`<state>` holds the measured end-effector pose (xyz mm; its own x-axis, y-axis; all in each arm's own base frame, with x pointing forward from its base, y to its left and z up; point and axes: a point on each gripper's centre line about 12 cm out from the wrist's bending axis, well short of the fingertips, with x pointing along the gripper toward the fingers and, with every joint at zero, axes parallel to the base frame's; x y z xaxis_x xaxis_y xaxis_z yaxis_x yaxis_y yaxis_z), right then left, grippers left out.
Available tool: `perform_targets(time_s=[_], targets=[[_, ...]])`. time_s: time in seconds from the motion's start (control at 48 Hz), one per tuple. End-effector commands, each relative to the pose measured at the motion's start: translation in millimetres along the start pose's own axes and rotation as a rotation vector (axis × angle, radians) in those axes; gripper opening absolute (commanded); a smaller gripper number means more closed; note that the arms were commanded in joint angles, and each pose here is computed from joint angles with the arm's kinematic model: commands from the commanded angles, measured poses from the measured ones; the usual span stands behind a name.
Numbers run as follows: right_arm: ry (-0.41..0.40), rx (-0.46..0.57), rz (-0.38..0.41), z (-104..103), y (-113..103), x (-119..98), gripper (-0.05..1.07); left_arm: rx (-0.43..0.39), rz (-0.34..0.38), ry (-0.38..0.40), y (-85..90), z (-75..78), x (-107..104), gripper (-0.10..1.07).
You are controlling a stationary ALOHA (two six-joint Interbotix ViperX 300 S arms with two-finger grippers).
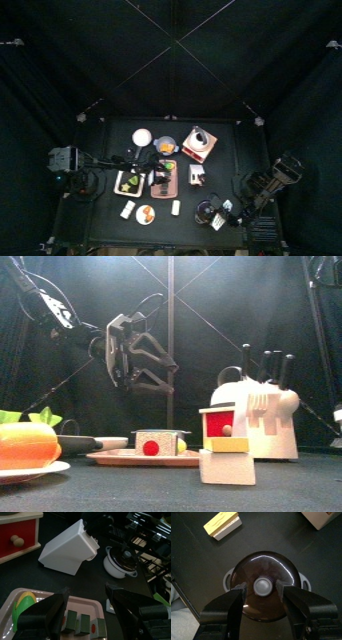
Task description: Grab pot lid
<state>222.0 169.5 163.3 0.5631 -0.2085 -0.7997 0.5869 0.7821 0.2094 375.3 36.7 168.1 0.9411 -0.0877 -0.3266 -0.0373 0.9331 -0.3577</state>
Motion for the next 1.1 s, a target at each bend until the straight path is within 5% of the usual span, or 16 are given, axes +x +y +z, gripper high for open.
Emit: perform_targets(time_s=[0.0, 0.542, 1.083], targets=[[-0.006, 0.014, 0.014, 5.0, 5.8, -2.5, 0.84, 0.008, -0.011, -0.039, -3.6, 12.2, -3.1, 0.93], [-0.01, 0.035, -0.017, 9.7, 1.6, 2.7, 0.66, 0.016, -0.019, -0.051, -7.2, 13.3, -13.3, 0.93], [-0.068, 0.065, 0.022, 29.9, -1.1, -17.0, 0.65, 0.075, -0.05, -0.088, -14.9, 13.7, -30.1, 0.93]])
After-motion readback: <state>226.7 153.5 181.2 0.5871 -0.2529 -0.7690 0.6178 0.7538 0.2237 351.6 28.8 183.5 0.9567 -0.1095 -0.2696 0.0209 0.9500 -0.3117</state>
